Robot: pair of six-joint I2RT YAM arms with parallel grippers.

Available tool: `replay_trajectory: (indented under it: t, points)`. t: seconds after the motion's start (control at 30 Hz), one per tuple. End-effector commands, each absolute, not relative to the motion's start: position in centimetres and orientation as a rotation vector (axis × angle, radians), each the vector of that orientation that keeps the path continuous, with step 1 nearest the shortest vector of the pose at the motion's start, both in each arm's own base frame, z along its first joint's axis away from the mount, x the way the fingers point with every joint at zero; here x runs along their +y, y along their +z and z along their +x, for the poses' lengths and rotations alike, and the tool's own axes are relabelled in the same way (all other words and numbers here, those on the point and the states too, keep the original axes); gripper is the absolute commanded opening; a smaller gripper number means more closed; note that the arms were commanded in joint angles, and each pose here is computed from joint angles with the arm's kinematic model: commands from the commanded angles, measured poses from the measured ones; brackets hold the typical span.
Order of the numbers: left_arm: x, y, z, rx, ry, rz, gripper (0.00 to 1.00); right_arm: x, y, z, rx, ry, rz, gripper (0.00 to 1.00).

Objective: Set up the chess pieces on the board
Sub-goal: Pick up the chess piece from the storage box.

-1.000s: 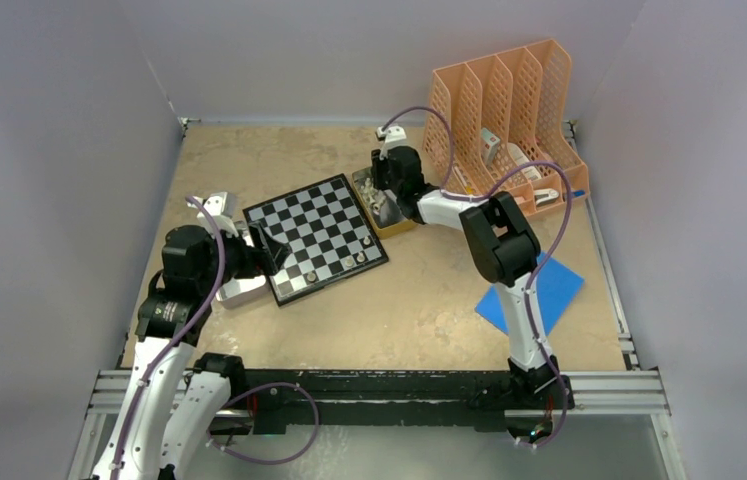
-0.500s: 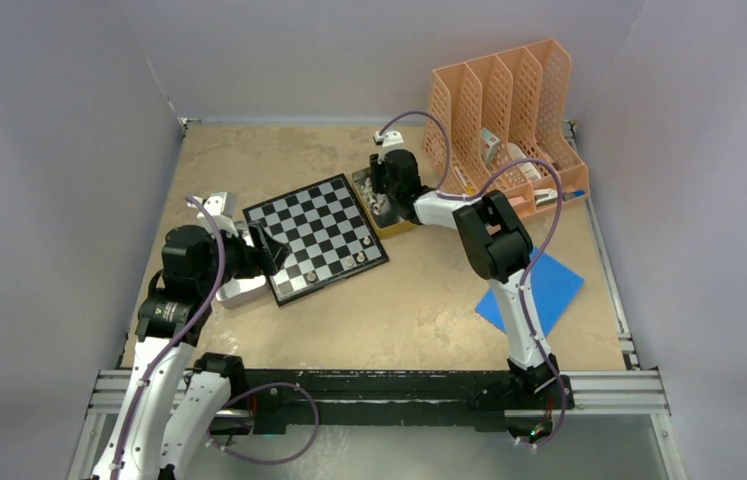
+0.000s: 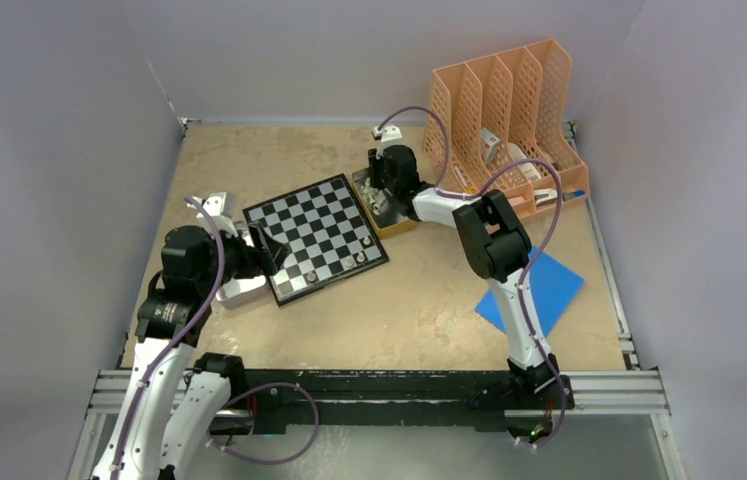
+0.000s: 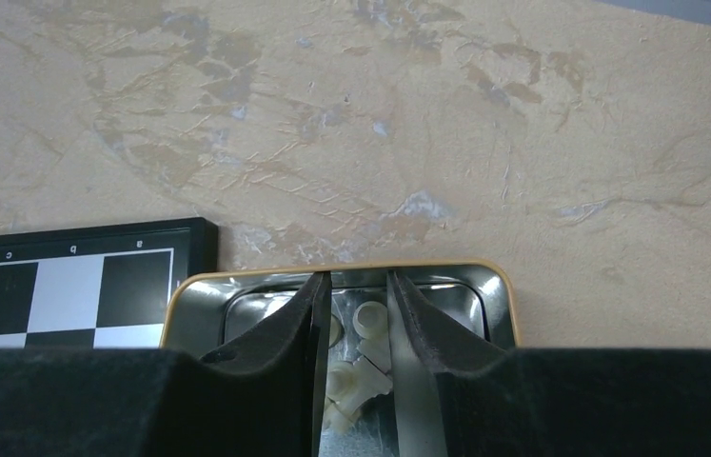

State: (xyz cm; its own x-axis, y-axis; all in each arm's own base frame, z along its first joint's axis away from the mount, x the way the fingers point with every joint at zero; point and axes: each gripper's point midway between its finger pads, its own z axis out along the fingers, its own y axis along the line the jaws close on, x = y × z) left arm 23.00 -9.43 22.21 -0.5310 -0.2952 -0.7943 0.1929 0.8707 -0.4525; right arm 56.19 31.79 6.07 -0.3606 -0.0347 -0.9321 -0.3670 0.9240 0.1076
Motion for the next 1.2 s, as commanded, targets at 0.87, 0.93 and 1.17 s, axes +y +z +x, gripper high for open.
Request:
replay_trajectory:
  t: [0.87,0.93,1.17]
  points:
    - [-9.2,23.6,23.3,1.984,-0.598,-0.069,0.80,31.6,7.4,58.0,1.894,0.282,-0.277,0.13]
    - [-9.2,23.5,23.3,1.986,-0.598,-0.070,0.81,31.5,8.3,57.7,1.884,0.283,-0.273,0.12]
    - [-9.1,23.4,23.4,1.994,-0.595,-0.077,0.80,30.6,12.1,56.7,1.885,0.281,-0.219,0.11]
